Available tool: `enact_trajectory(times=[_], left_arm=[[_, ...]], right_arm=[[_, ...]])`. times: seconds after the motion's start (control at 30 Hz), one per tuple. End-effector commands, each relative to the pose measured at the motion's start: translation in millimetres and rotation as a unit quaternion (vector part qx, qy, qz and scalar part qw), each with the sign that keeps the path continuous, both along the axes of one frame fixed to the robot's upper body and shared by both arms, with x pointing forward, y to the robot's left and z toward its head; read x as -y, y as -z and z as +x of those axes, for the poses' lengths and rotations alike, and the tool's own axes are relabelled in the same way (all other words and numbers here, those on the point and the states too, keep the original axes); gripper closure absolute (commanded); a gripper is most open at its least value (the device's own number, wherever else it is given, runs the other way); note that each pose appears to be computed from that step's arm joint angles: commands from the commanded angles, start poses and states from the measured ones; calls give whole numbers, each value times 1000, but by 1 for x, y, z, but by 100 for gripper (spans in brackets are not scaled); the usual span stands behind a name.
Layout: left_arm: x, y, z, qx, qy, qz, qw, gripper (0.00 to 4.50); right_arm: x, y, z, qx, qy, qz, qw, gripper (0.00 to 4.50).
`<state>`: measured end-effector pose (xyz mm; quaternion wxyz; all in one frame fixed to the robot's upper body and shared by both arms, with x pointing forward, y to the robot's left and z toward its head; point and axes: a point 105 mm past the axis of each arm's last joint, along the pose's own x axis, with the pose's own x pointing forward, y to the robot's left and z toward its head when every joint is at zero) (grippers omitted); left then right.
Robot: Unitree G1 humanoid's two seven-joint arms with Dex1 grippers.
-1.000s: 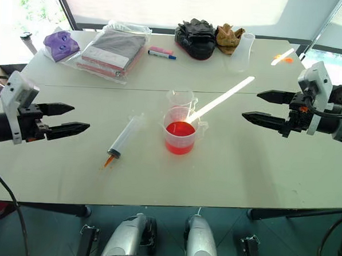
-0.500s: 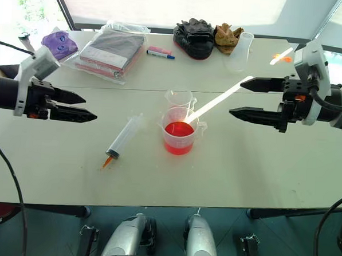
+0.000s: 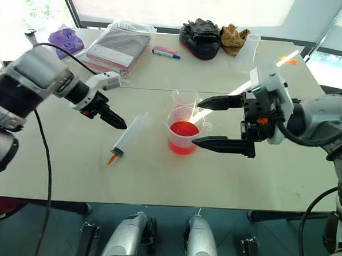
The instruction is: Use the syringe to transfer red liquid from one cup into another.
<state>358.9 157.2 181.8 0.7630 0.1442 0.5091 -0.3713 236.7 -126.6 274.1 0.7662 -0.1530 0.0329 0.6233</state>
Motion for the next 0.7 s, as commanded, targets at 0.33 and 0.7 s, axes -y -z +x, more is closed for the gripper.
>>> enact_trajectory(times=[0.33, 0.7], left_arm=[[37, 12, 20, -5, 11, -16, 1000, 3], [38, 51, 11, -48, -9, 29, 998, 3]], right_arm=[[9, 4, 6, 20, 64, 19, 998, 0], [14, 4, 11, 28, 87, 29, 995, 0]])
